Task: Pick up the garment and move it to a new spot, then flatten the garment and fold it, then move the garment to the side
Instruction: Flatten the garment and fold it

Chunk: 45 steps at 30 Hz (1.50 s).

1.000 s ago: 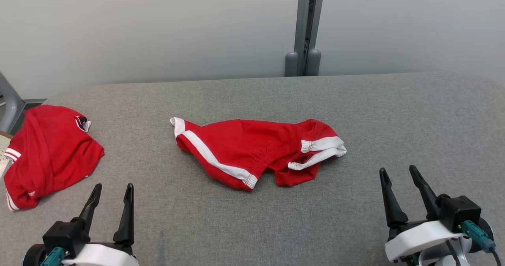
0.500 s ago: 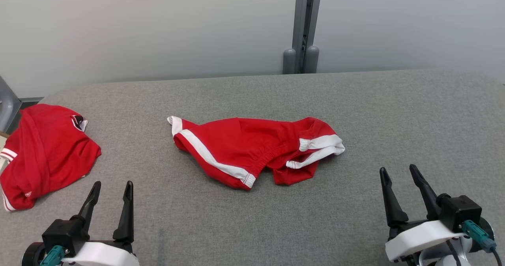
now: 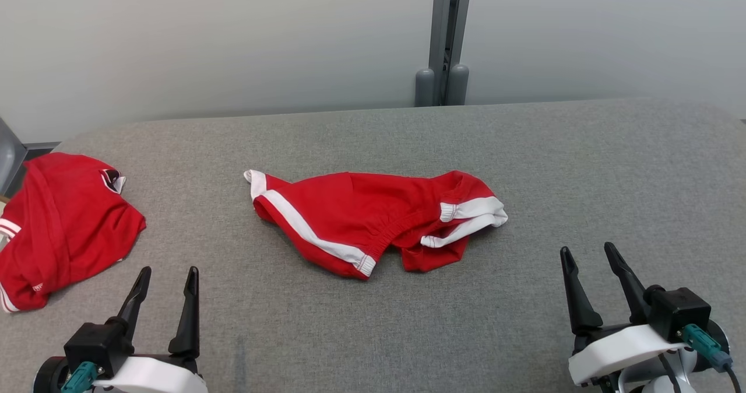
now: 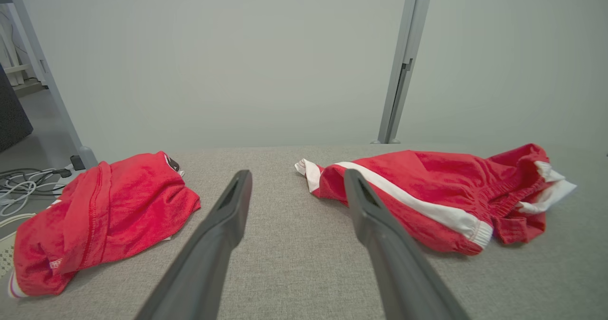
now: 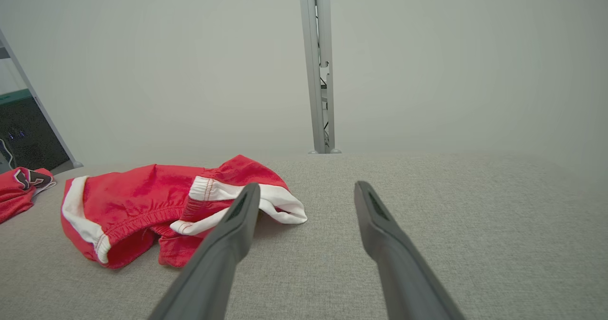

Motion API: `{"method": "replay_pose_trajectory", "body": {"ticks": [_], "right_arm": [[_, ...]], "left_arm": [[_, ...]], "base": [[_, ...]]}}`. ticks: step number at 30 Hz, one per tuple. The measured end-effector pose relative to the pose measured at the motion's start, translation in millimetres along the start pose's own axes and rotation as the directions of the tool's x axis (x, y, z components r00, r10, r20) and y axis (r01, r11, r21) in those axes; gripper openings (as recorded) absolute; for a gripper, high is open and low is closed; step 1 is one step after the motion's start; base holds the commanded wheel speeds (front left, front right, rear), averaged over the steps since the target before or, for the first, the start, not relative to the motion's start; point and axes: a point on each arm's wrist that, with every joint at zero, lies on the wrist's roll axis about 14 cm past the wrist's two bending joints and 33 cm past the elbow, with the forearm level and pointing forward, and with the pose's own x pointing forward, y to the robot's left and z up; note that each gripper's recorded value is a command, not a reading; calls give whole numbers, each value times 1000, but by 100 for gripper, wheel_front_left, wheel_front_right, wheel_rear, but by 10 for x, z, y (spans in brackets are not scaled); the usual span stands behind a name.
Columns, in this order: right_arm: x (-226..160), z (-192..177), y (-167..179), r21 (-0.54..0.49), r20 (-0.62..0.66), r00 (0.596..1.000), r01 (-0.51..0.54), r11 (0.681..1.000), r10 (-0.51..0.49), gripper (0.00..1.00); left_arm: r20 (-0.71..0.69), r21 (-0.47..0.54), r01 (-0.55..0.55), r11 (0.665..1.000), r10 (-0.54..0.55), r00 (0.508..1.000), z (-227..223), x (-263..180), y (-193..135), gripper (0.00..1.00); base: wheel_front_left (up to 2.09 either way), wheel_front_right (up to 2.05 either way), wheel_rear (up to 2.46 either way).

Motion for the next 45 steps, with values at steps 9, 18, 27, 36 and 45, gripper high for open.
{"method": "replay_pose_trajectory", "body": {"ticks": [9,18,27,36,45], "right_arm": [[38,-29,21,2,-8,1000,-7,1000,7,100],[105,-84,86,5,-23,999,-29,1000,29,100],[219,-212,374,19,-57,992,-115,993,116,100],[357,-555,1286,93,-154,913,-366,926,377,100],[537,-983,1770,169,-263,830,-463,870,492,100]], "left_arm": [[-6,-2,-5,1000,5,1000,-18,-9,14,100],[-2,-4,-21,1000,21,1000,-4,-17,74,100],[14,-8,-58,998,58,998,44,-59,198,100],[32,-11,-142,990,142,989,108,-182,461,100],[17,-23,-226,974,227,974,70,-324,685,100]], "base": [[0,0,0],[0,0,0],[0,0,0],[0,0,0],[0,0,0]]}}
